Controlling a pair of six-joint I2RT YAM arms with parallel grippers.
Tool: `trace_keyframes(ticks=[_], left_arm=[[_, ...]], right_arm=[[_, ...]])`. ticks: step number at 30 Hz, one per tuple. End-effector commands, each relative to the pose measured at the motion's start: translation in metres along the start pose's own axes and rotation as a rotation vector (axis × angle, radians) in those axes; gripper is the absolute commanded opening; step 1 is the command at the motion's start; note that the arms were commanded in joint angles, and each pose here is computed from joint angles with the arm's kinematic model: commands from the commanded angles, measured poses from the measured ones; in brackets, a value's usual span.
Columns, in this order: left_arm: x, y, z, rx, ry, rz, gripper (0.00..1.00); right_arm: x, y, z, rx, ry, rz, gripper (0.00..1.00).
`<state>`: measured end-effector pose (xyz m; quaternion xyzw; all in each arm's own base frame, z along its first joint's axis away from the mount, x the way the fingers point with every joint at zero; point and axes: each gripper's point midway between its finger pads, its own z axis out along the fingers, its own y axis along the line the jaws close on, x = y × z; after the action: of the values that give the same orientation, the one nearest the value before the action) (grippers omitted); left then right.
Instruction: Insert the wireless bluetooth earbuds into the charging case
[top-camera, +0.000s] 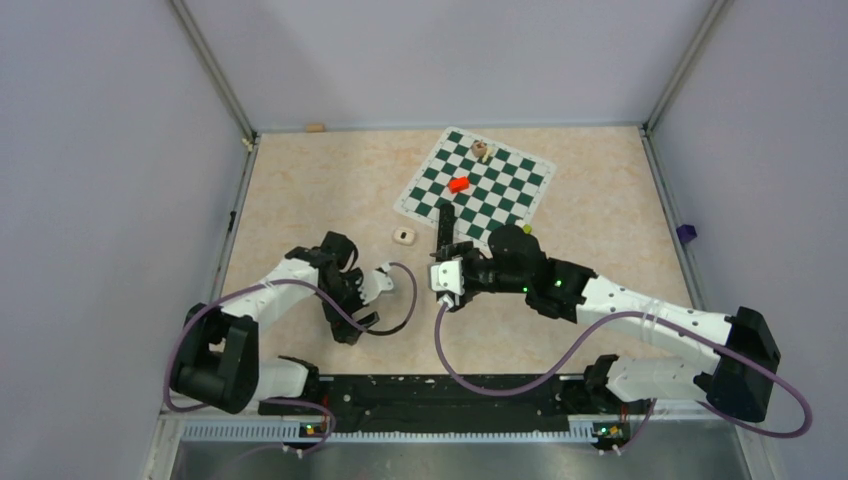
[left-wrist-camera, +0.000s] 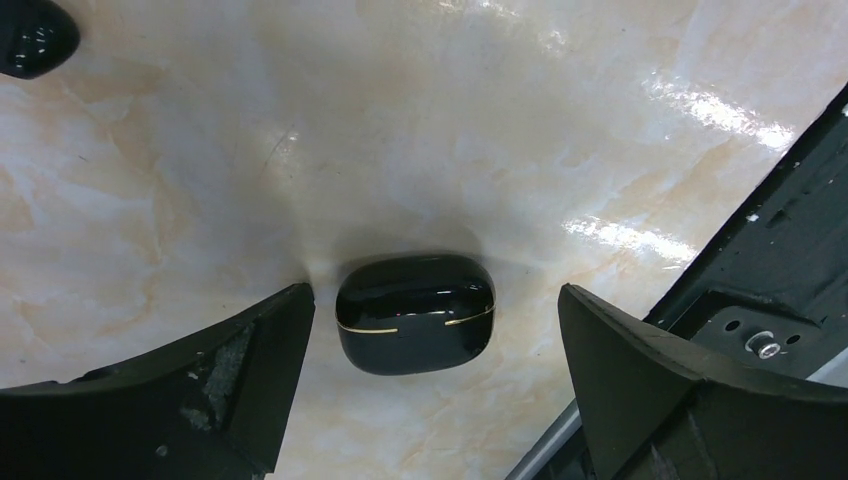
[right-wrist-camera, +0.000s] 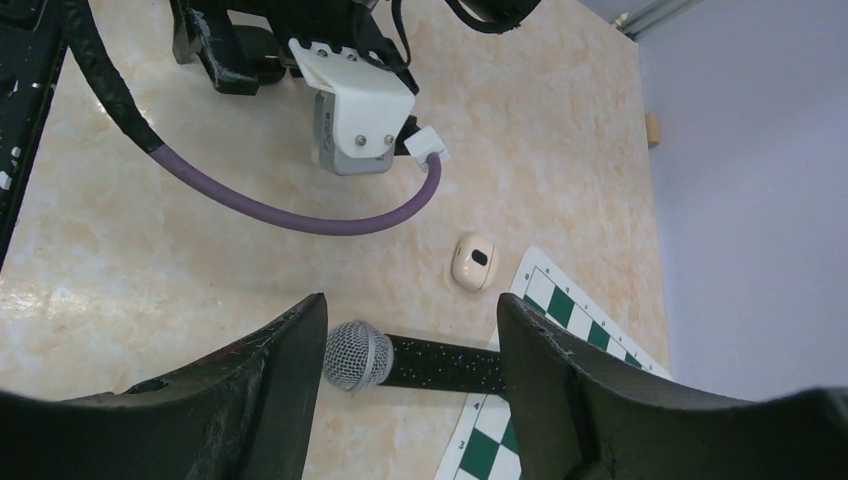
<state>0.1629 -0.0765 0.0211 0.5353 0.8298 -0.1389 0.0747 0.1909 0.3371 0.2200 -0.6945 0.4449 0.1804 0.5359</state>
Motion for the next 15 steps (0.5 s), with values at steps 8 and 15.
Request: trace_keyframes(ticks=[8,15], left_arm=[[0.024,0.009,0.014,-0.089,0.093,-0.04,0.87],[0.026,-0.004,0.014,-0.033,0.091,-0.033,0.59]], right_arm=[[-0.009,-0.011,-0.006,0.042,-0.03,-0.02,0.64],[-0.01,-0.01,-0.005,0.036,-0.033,-0.02,0.68]])
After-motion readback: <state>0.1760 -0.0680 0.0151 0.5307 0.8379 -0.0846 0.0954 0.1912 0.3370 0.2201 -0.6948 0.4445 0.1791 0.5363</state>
